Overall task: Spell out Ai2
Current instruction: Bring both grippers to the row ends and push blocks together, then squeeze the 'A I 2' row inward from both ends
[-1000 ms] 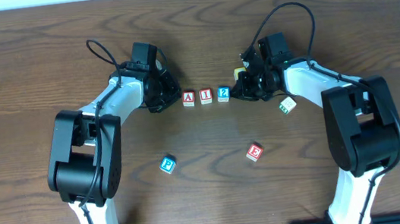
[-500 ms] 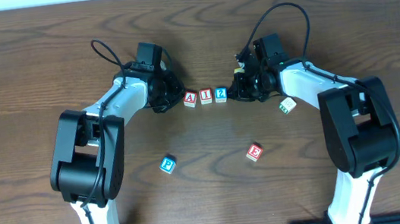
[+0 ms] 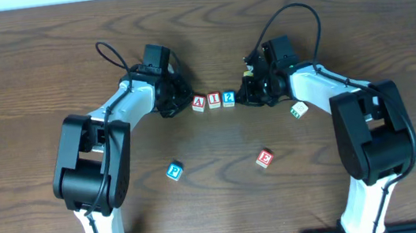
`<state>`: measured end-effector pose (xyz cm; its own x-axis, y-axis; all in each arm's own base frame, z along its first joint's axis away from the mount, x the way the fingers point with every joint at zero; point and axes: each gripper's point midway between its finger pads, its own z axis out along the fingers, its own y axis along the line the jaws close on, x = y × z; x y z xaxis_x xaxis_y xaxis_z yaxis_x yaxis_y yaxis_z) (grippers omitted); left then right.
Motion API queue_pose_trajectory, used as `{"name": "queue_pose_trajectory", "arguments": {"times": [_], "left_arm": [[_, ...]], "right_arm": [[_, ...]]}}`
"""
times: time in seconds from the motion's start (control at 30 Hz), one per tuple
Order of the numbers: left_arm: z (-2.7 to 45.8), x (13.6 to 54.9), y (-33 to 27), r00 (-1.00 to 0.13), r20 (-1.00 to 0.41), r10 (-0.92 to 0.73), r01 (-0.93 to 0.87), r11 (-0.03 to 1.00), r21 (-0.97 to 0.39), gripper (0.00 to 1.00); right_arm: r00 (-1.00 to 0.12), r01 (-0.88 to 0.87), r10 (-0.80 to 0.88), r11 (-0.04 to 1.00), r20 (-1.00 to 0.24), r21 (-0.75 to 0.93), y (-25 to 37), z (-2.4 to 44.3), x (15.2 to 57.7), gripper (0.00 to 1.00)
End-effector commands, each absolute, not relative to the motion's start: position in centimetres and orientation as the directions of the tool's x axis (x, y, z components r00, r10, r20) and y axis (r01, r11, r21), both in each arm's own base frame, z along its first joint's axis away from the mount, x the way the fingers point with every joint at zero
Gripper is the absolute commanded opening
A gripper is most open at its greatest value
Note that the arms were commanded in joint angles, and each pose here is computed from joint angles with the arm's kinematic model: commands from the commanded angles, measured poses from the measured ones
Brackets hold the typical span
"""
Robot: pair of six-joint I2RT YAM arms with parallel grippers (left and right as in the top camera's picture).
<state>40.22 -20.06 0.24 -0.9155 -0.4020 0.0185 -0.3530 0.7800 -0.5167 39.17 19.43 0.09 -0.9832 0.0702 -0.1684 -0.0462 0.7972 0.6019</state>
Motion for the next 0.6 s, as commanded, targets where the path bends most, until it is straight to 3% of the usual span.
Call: {"name": "queue_pose_trajectory", "arguments": {"times": [0.0,0.57], "left_arm": [[-0.4,39.8,-20.2,-0.907,0.045,-0.418,-0.382,0.776,-0.502,0.06],[-0.5,39.6,-20.5,-0.897,0.060,-0.438,-0.408,0.768,-0.493,0.05]], "right_arm": [[-0.987,-0.053,0.052,0.795,-0.155,0.604,20.3,-0.3,38.6,0.01],[-0.989,-0.069,0.024,0.789,-0.144,0.610,21.6,-0.2,37.8,0.01]]}}
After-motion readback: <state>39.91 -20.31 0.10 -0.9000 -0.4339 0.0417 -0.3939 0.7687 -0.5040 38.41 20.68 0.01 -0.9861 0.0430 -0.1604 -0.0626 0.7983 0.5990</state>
